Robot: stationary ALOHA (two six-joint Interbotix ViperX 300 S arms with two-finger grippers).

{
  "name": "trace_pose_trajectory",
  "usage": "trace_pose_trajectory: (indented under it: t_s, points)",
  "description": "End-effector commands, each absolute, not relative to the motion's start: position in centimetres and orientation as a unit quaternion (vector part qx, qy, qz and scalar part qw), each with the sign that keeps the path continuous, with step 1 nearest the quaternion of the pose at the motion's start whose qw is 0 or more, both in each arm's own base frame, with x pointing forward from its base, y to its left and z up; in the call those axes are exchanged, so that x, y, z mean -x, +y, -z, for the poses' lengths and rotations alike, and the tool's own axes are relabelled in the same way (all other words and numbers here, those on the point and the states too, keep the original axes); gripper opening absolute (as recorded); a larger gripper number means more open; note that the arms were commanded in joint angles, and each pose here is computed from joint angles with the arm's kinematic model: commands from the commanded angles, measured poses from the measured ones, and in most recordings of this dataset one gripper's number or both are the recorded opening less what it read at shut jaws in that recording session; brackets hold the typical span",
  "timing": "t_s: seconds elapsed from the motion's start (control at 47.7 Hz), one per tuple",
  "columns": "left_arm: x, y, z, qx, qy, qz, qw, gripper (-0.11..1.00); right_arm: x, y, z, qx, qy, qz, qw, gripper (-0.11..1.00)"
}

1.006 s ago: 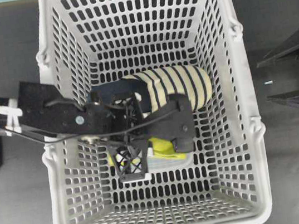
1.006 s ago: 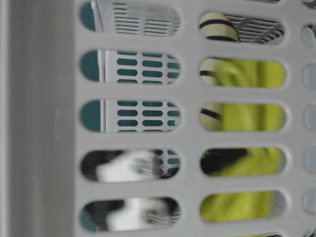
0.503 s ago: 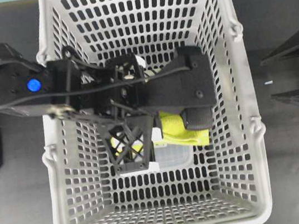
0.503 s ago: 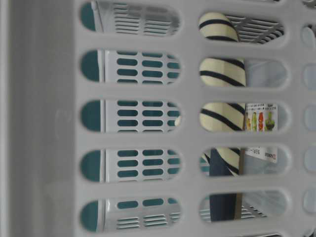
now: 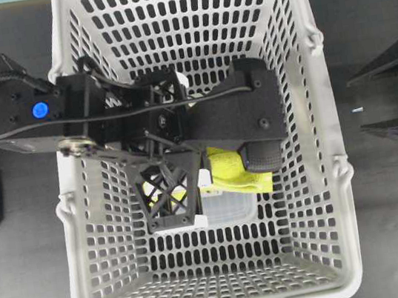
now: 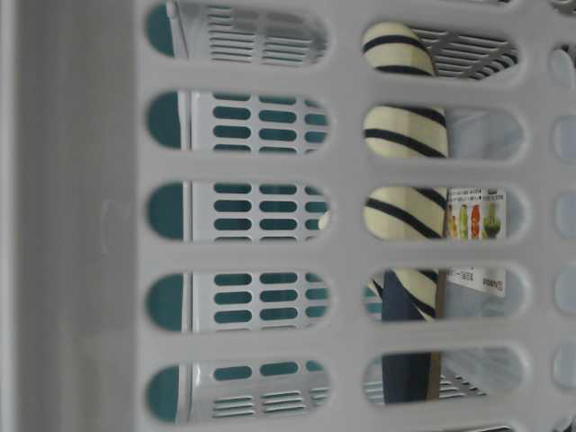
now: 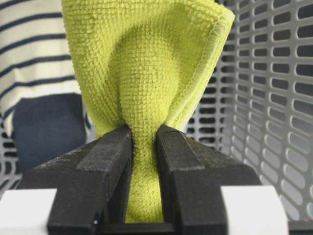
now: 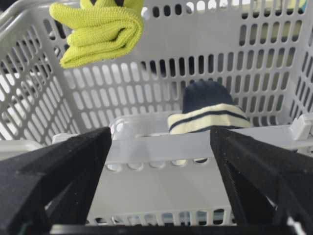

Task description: Pick up the yellow cloth from the shopping basket with the left arm.

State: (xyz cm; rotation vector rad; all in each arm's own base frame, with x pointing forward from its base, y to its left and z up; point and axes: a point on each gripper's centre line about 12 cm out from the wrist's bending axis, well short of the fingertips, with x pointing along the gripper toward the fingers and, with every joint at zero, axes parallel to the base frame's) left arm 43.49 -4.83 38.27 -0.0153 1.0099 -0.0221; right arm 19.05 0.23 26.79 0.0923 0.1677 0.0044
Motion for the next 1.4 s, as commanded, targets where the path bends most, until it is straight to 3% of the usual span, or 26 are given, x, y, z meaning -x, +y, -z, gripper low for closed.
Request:
trace_pose_trajectory:
  t_s: [0.0, 1.384]
  points:
    - [-42.8, -4.9, -40.5, 0.009, 0.458, 0.013, 0.889, 0.14, -19.3, 0.2, -27.8, -0.049, 0.069, -0.002, 0.996, 0.78]
    - [-42.5, -4.7, -40.3, 0.008, 0.461, 0.012, 0.887, 0.14, -18.9, 0.8, -27.5, -0.081, 0.061, -0.016, 0.995, 0.77]
